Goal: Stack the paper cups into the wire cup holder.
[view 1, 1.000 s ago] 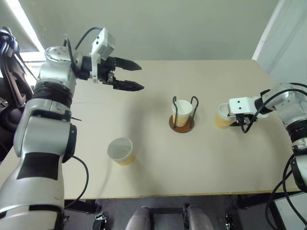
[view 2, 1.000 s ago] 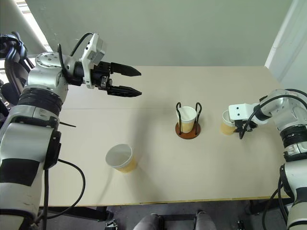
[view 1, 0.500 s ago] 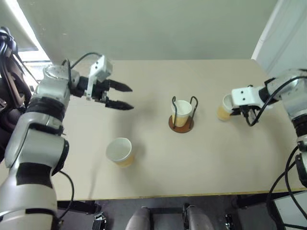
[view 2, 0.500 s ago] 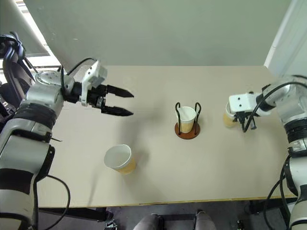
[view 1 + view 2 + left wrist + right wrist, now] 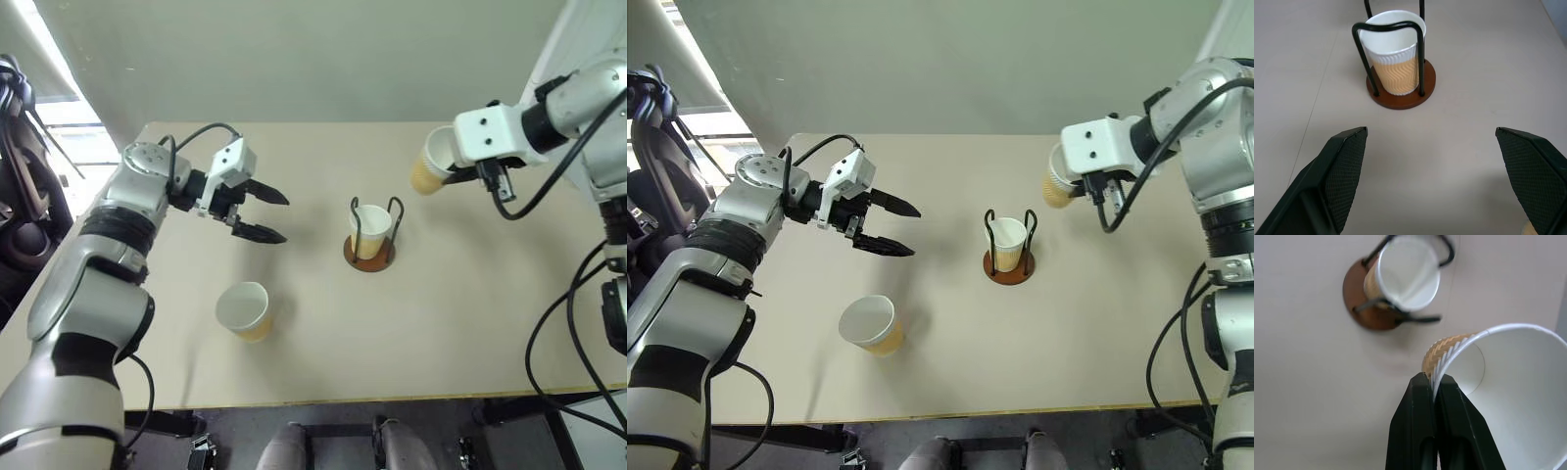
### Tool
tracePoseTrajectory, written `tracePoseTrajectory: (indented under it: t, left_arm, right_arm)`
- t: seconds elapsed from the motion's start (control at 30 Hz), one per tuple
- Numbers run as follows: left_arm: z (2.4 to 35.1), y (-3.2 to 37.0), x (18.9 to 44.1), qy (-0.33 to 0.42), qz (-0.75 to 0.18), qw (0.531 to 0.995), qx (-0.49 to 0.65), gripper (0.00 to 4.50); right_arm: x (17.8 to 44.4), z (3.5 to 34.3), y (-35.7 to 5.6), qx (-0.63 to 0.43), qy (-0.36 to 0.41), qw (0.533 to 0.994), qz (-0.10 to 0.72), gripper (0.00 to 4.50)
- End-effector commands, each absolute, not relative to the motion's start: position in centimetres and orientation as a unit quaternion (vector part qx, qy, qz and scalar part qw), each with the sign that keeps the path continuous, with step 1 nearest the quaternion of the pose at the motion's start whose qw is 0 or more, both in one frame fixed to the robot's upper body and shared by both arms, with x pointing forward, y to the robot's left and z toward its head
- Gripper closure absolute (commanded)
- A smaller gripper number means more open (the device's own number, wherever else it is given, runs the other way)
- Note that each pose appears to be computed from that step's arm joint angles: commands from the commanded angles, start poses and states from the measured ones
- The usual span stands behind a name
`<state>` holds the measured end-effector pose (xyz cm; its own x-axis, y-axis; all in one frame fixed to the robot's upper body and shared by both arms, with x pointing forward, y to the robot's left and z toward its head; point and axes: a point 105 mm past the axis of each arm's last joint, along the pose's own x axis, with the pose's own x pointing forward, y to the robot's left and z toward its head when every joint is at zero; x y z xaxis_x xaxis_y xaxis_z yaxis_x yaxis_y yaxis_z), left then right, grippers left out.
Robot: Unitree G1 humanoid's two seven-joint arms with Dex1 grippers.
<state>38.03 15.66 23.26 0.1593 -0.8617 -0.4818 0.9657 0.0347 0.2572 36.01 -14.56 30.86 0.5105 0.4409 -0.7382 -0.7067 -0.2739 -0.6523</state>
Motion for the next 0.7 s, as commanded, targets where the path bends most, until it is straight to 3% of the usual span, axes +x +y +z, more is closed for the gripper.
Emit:
tracePoseTrajectory:
  t: [0.03, 0.23, 0.7]
  left_arm:
    - [24.9, 15.0, 37.6, 0.075, -0.658, 0.697, 0.275, 0.0]
    - [24.7, 15.6, 37.6, 0.067, -0.653, 0.703, 0.275, 0.0]
    - [24.2, 17.0, 37.6, 0.072, -0.64, 0.714, 0.275, 0.0]
  right_arm:
    - [35.4, 32.1, -12.4, -0.646, 0.07, 0.578, 0.493, 4.47]
    - [35.6, 31.2, -9.4, -0.629, 0.044, 0.573, 0.523, 4.47]
    - [35.8, 28.2, -9.2, -0.631, 0.067, 0.544, 0.549, 4.47]
